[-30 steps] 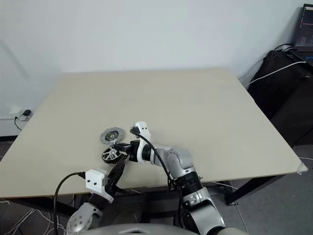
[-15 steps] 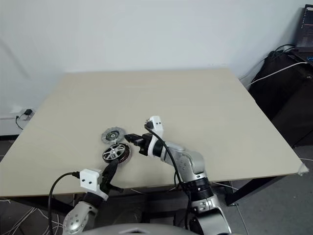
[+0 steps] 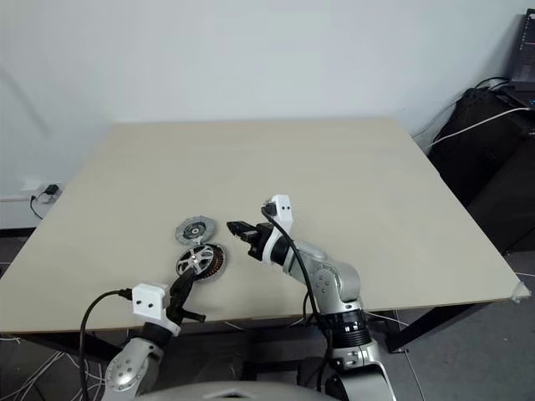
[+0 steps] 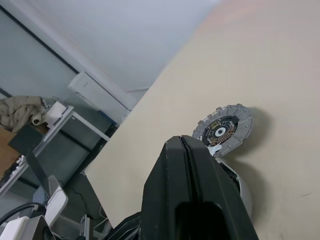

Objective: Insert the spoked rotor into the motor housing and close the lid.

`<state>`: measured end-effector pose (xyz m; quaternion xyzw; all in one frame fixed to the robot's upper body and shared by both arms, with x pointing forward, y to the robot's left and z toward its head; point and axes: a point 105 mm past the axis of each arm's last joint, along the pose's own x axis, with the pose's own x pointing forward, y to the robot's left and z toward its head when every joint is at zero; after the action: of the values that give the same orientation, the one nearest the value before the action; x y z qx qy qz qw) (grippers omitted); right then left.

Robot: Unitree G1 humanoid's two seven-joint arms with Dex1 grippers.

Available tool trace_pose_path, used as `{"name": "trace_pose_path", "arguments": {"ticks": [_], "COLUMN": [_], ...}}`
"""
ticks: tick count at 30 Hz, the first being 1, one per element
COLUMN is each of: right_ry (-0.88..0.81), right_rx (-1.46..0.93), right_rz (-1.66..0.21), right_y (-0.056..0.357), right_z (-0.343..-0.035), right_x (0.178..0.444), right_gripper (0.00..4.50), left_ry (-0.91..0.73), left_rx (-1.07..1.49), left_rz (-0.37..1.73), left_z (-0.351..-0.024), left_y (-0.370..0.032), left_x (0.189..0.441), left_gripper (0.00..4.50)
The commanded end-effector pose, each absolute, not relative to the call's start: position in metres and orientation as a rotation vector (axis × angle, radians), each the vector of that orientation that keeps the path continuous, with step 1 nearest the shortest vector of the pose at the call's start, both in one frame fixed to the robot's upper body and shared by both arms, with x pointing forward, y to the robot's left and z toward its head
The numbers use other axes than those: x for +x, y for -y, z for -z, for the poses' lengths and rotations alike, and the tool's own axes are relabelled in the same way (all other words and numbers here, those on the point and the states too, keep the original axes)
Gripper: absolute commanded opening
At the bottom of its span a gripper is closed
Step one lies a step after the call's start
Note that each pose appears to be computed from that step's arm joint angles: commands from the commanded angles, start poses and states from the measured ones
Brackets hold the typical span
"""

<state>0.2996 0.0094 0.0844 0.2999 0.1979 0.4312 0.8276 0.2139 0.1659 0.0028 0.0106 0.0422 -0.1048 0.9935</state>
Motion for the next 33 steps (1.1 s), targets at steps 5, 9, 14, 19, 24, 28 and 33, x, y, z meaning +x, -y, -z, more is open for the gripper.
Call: {"name": "trace_pose_path", "arguments": {"ticks": [5, 9, 14, 19, 24, 28, 33], "right_ry": [-0.358, -0.356, -0.355, -0.353, -0.350, -0.350, -0.352], "right_rx": [0.654, 0.659, 0.662, 0.665, 0.666, 0.665, 0.665], "right_rz": [-0.942, -0.938, -0.930, -0.925, -0.920, -0.917, -0.916], "right_y": [-0.012, -0.012, -0.012, -0.011, -0.010, -0.009, -0.009], "right_z": [-0.101, -0.101, -0.101, -0.101, -0.102, -0.101, -0.101], "right_x": [0.300, 0.301, 0.302, 0.302, 0.303, 0.303, 0.304], "right_gripper": [0.02, 0.02, 0.02, 0.02, 0.02, 0.02, 0.01], "left_ry": [-0.043, -0.057, -0.070, -0.080, -0.049, -0.048, -0.054], "left_rx": [0.033, 0.029, 0.032, 0.048, 0.053, 0.038, 0.010], "left_rz": [0.195, 0.184, 0.197, 0.205, 0.271, 0.305, 0.283], "left_z": [-0.017, -0.019, -0.022, -0.023, -0.030, -0.033, -0.037], "left_y": [-0.165, -0.166, -0.165, -0.164, -0.157, -0.153, -0.155], "left_x": [0.221, 0.222, 0.224, 0.229, 0.231, 0.223, 0.213], "left_gripper": [0.00, 0.00, 0.00, 0.00, 0.00, 0.00, 0.18]}}
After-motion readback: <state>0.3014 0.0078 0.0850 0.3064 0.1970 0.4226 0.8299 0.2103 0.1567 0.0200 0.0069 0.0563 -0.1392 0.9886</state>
